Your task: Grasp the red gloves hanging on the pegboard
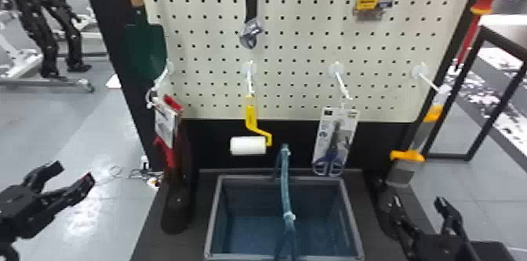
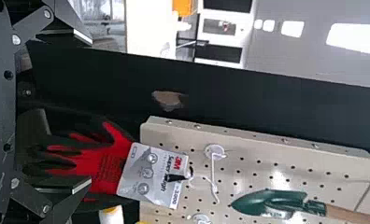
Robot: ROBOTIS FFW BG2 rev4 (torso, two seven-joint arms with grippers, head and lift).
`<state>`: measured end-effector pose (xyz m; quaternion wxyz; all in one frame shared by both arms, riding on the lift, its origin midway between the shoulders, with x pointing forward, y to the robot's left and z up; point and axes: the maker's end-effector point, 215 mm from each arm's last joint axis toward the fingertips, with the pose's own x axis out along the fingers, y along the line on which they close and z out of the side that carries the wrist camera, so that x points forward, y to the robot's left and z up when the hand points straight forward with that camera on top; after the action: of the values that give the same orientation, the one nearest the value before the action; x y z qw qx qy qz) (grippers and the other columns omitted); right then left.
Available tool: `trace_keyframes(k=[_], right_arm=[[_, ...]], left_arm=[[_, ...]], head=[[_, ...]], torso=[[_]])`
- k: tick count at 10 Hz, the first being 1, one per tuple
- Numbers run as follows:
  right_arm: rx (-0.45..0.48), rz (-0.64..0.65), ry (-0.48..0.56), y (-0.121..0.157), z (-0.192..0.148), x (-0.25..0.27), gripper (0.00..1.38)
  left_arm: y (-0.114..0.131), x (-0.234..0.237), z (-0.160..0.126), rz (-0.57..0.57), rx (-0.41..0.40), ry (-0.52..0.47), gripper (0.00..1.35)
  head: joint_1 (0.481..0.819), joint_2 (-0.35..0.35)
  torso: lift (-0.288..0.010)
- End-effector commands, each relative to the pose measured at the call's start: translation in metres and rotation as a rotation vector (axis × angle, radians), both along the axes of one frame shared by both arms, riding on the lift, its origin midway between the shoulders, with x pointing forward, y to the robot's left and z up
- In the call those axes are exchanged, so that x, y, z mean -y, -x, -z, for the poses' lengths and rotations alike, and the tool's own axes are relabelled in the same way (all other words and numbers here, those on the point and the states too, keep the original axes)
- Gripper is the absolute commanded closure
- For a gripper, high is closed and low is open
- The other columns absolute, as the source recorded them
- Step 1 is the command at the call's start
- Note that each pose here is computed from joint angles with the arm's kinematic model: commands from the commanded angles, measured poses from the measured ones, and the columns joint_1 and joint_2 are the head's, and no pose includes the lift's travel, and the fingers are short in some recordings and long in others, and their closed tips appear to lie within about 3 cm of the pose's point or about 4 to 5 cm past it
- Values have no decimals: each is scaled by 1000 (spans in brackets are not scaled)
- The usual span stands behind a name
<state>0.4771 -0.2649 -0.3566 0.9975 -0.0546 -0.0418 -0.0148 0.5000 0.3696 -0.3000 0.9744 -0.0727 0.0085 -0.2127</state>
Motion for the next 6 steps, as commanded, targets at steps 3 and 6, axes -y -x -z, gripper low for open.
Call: trace_keyframes(k=[3,6], right_arm=[[3,-8,-4,-2,-1,-6,479],[7,-28,-3,-4,-4,-11,479]], left_arm=[[-38,0,-17,80,0,-28,243],[-67,23,-32,195,-13,-62,223]], head=[[549,0],[549,0]], torso=[[-100],[-100]])
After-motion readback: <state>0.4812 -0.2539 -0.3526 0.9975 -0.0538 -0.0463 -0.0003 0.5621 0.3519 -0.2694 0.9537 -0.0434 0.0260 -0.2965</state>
